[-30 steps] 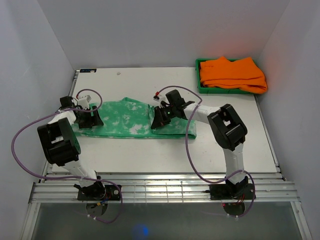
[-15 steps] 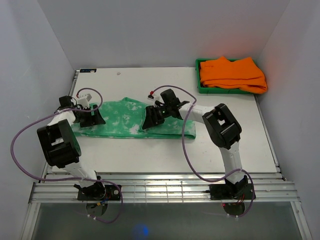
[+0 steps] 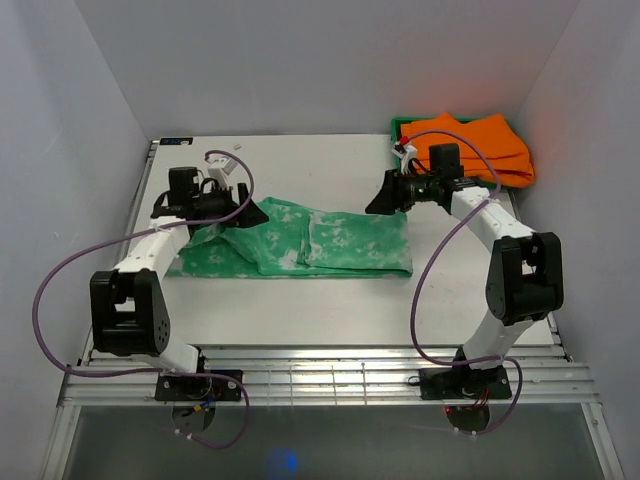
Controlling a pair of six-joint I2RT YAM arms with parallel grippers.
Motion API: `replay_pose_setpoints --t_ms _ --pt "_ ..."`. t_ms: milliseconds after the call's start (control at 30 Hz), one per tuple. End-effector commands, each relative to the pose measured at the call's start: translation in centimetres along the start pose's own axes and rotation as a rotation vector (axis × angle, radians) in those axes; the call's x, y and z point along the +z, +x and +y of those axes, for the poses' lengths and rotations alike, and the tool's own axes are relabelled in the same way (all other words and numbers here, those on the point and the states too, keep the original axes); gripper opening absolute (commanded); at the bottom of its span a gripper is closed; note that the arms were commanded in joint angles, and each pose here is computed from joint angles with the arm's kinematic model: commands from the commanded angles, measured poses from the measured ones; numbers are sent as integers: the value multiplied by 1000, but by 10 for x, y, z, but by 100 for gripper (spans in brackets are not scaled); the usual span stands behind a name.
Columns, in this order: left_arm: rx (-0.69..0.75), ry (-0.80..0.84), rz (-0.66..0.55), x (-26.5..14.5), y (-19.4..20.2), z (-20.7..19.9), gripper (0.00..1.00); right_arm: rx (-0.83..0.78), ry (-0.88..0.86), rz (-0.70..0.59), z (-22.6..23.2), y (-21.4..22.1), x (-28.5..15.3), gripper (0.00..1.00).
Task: Fold and stack the trousers
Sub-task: Fold the trousers
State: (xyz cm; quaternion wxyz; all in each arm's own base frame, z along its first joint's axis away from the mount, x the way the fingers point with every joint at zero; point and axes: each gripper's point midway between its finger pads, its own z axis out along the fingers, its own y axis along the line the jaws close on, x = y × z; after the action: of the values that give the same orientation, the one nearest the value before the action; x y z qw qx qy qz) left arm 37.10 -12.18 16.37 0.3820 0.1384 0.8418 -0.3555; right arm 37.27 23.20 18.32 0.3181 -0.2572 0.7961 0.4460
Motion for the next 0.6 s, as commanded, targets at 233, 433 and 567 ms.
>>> replay_pose_setpoints --t_ms 233,433,567 --pt "-104 -223 -65 0 -11 22 83 92 119 142 -40 76 -50 63" --pt "-109 -581 -13 -76 18 99 84 98 143 163 -51 78 -66 63" --pt "-116 -705 123 -119 53 146 87 98 172 141 -60 66 -87 63"
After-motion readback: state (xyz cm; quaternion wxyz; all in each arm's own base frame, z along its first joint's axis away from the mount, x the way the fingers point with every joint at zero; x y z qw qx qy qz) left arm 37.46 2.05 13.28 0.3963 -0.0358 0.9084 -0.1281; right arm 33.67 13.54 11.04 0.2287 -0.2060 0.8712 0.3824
